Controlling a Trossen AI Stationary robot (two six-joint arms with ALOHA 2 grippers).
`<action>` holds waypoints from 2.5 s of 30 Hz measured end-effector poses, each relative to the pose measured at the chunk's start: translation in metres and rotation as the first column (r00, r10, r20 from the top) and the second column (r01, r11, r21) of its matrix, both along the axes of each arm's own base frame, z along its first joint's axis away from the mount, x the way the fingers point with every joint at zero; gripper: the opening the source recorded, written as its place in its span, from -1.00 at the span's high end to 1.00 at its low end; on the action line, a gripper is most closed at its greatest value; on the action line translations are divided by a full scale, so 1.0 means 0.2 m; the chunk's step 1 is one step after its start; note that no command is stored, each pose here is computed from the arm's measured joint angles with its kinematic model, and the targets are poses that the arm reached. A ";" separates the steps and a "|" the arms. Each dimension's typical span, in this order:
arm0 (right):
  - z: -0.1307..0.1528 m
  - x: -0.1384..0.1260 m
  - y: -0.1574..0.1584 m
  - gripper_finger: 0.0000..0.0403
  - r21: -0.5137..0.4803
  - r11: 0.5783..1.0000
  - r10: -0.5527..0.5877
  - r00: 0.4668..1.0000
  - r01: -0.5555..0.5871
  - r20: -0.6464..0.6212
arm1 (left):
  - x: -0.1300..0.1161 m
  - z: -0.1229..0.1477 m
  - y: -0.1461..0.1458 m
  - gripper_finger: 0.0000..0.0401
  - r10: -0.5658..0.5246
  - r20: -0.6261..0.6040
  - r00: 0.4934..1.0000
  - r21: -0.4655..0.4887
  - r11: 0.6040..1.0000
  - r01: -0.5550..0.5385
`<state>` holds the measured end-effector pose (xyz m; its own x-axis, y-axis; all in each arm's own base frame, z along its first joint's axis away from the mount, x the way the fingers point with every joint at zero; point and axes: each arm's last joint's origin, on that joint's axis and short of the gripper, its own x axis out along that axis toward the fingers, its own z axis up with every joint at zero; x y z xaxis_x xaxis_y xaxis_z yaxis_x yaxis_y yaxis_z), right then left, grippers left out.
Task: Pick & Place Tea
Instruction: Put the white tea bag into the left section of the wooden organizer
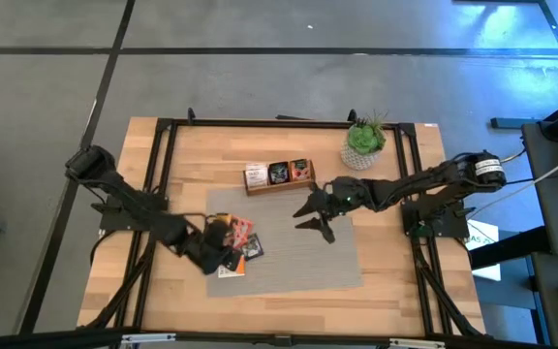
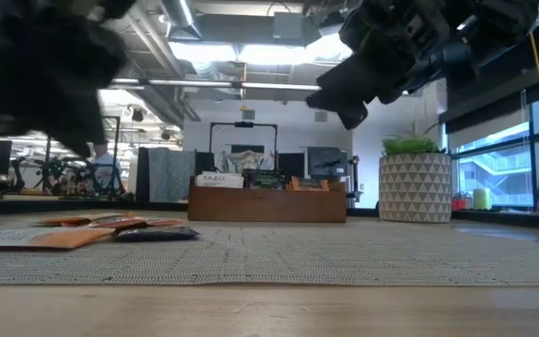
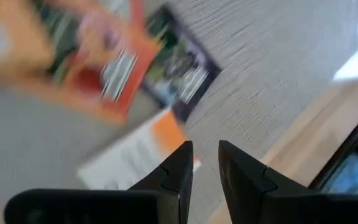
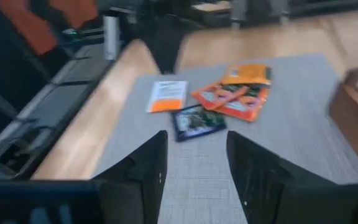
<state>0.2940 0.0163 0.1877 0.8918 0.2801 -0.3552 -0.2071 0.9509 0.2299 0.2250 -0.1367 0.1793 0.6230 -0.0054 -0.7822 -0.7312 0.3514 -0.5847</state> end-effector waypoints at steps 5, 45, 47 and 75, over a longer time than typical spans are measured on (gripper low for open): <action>-0.03 0.11 0.06 0.17 -0.014 1.000 0.002 0.998 -0.003 -0.060 | -0.07 -0.01 -0.10 0.64 0.162 -0.009 0.987 -0.147 0.976 -0.162; -0.38 1.01 0.45 0.17 0.039 0.959 0.282 0.926 -0.281 -0.253 | -0.14 -0.11 -0.14 0.64 0.289 -0.205 0.935 -0.173 0.930 -0.325; -0.39 1.01 0.44 0.17 0.028 0.958 0.283 0.922 -0.286 -0.264 | -0.14 -0.11 -0.14 0.64 0.289 -0.205 0.935 -0.173 0.930 -0.325; -0.47 0.98 0.43 0.18 -0.048 0.962 0.231 0.899 -0.268 -0.373 | -0.13 -0.10 -0.13 0.64 0.298 -0.104 0.949 -0.124 0.943 -0.310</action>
